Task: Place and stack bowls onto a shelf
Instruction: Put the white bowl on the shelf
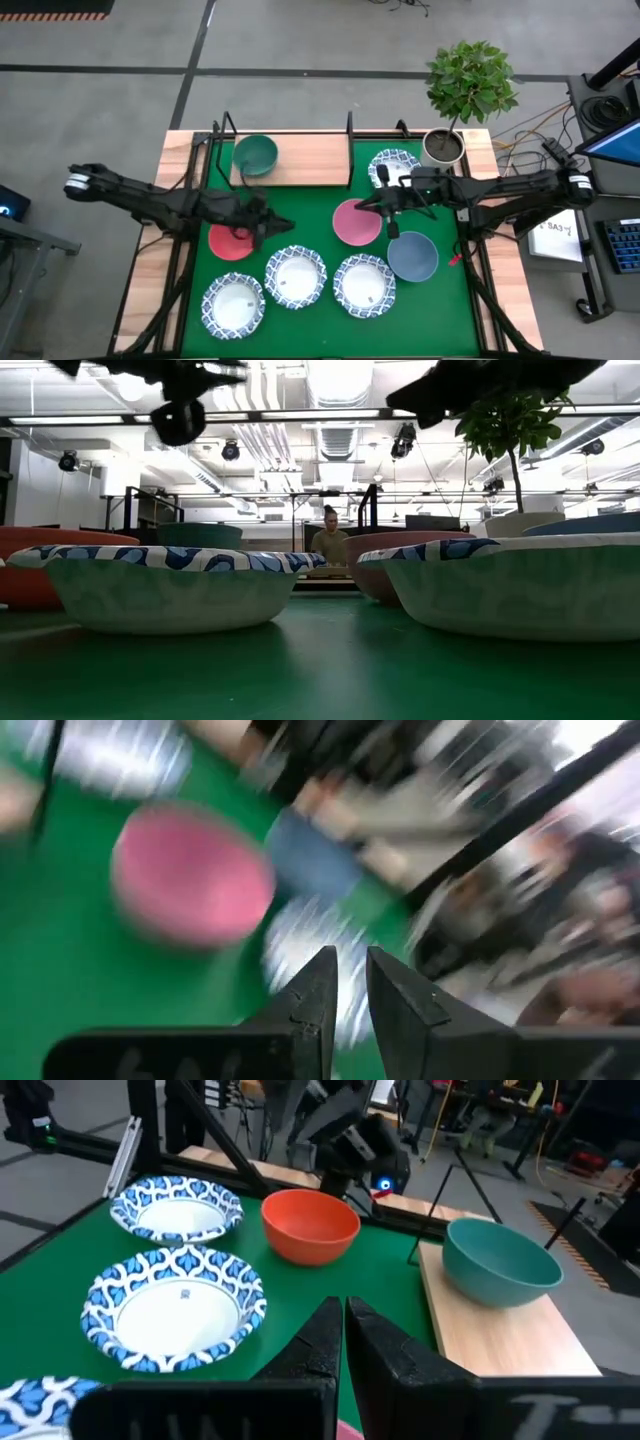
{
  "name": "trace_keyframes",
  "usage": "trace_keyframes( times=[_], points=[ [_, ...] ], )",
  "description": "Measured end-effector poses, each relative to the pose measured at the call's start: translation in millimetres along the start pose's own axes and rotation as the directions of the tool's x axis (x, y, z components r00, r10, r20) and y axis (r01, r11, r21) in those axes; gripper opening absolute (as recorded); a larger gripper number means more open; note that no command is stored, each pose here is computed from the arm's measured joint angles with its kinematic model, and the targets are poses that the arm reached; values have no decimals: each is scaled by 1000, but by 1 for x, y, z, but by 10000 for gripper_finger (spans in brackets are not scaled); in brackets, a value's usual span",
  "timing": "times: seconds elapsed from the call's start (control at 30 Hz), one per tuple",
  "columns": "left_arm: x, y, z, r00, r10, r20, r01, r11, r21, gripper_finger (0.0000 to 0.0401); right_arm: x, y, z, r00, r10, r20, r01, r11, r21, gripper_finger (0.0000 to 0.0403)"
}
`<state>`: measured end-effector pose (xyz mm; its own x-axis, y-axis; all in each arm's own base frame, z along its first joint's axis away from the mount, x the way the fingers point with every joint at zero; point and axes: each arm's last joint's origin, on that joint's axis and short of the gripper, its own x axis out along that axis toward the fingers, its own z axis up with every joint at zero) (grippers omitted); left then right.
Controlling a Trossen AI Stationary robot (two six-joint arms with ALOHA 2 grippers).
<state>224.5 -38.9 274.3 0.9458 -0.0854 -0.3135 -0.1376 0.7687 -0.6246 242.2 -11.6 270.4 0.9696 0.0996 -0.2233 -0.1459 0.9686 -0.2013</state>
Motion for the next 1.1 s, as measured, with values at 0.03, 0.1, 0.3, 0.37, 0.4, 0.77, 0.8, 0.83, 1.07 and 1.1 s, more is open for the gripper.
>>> trace_keyframes(
  times=[0.03, 0.1, 0.3, 0.37, 0.4, 0.77, 0.8, 0.83, 1.07, 1.1],
  points=[
    [2, -4, 1, 997, 52, -65, -54, 998, -25, 40, -2, 1, -2, 1000, 0, -2, 0, 1000, 0, 9],
    [5, -13, 2, 968, 157, -198, -171, 984, -55, 40, -4, 2, -5, 1000, 1, -5, -1, 1000, -4, 9],
    [19, -46, -2, 803, 361, -474, -402, 916, 16, 40, -5, 3, -10, 1000, 4, -17, -4, 1000, -17, 9],
    [25, -58, -5, 755, 398, -521, -425, 902, 74, 40, -5, 3, -10, 1000, 3, -16, -4, 1000, -31, 9],
    [28, -64, -7, 734, 412, -540, -424, 899, 110, 40, -5, 3, -9, 1000, 3, -14, -3, 999, -35, 9],
    [70, -97, -29, 668, 445, -597, -335, 896, 293, 40, -8, 3, -8, 1000, 3, -15, -5, 994, -111, 9],
    [73, -96, -31, 663, 450, -599, -338, 893, 297, 40, -9, 4, -9, 1000, 4, -19, -6, 993, -119, 9],
    [75, -95, -33, 656, 458, -600, -343, 889, 303, 40, -9, 4, -9, 1000, 6, -27, -10, 992, -128, 9],
    [87, -84, -38, 627, 530, -571, -362, 847, 388, 47, -16, 4, -5, 1000, 6, -10, -7, 987, -164, 9],
    [89, -82, -37, 627, 539, -562, -365, 841, 398, 52, -18, 4, -4, 1000, 4, -5, -5, 986, -166, 9]
  ],
)
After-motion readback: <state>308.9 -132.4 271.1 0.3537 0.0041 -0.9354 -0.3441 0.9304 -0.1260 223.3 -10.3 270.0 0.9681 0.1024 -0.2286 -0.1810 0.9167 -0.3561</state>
